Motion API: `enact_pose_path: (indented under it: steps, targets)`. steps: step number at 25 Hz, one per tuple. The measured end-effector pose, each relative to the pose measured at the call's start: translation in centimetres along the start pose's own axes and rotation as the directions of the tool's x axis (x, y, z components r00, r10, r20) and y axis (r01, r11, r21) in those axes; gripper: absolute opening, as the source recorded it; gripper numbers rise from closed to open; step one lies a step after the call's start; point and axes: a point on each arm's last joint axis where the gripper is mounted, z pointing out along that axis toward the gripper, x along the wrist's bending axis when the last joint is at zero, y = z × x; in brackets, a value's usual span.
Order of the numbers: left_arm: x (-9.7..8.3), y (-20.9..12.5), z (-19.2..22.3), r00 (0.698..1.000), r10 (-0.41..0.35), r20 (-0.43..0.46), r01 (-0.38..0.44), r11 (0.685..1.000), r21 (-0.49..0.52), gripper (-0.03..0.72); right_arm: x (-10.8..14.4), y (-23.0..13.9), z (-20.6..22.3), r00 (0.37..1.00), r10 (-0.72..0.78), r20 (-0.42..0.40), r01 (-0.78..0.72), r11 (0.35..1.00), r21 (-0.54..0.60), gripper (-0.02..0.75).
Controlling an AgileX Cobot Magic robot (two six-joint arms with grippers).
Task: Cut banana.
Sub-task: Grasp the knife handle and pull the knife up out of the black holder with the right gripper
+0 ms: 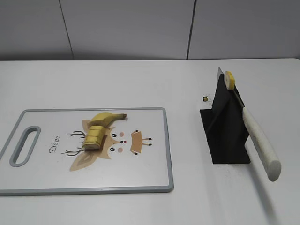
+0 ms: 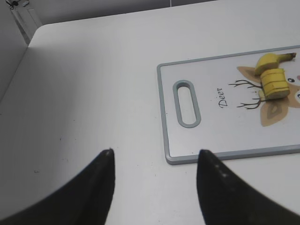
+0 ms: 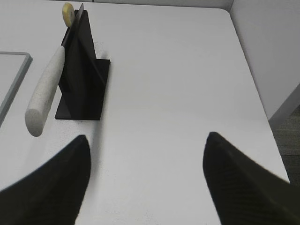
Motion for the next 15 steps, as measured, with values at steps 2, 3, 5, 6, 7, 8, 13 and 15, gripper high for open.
enact_pose_path:
  steps: [2, 3, 5, 6, 7, 8, 13, 15]
  targets:
    - [0.0, 0.0, 0.0, 1.000, 0.000, 0.000, 0.000, 1.000, 0.000, 0.543, 0.0, 0.0, 0.0, 1.000, -0.001, 0.000, 0.001, 1.000, 0.000, 0.564]
    - [0.0, 0.0, 0.0, 1.000, 0.000, 0.000, 0.000, 1.000, 0.000, 0.543, 0.0, 0.0, 0.0, 1.000, -0.001, 0.000, 0.001, 1.000, 0.000, 0.564]
    - [0.0, 0.0, 0.0, 1.000, 0.000, 0.000, 0.000, 1.000, 0.000, 0.543, 0.0, 0.0, 0.0, 1.000, 0.000, -0.001, 0.000, 1.000, 0.000, 0.564]
    - [0.0, 0.0, 0.0, 1.000, 0.000, 0.000, 0.000, 1.000, 0.000, 0.543, 0.0, 0.0, 0.0, 1.000, -0.001, 0.000, 0.001, 1.000, 0.000, 0.564]
    - [0.0, 0.0, 0.0, 1.000, 0.000, 0.000, 0.000, 1.000, 0.000, 0.543, 0.0, 0.0, 0.0, 1.000, -0.001, 0.002, 0.001, 1.000, -0.001, 0.564]
    - [0.0, 0.0, 0.0, 1.000, 0.000, 0.000, 0.000, 1.000, 0.000, 0.543, 0.0, 0.0, 0.0, 1.000, 0.001, 0.004, -0.001, 1.000, -0.001, 0.564]
    - [0.0, 0.0, 0.0, 1.000, 0.000, 0.000, 0.000, 1.000, 0.000, 0.543, 0.0, 0.7, 1.6, 1.000, 0.010, 0.006, -0.010, 0.991, 0.134, 0.602]
    - [0.0, 0.0, 0.0, 1.000, 0.000, 0.000, 0.000, 1.000, 0.000, 0.543, 0.0, 1.4, 2.3, 1.000, 0.013, 0.005, -0.014, 0.983, 0.183, 0.614]
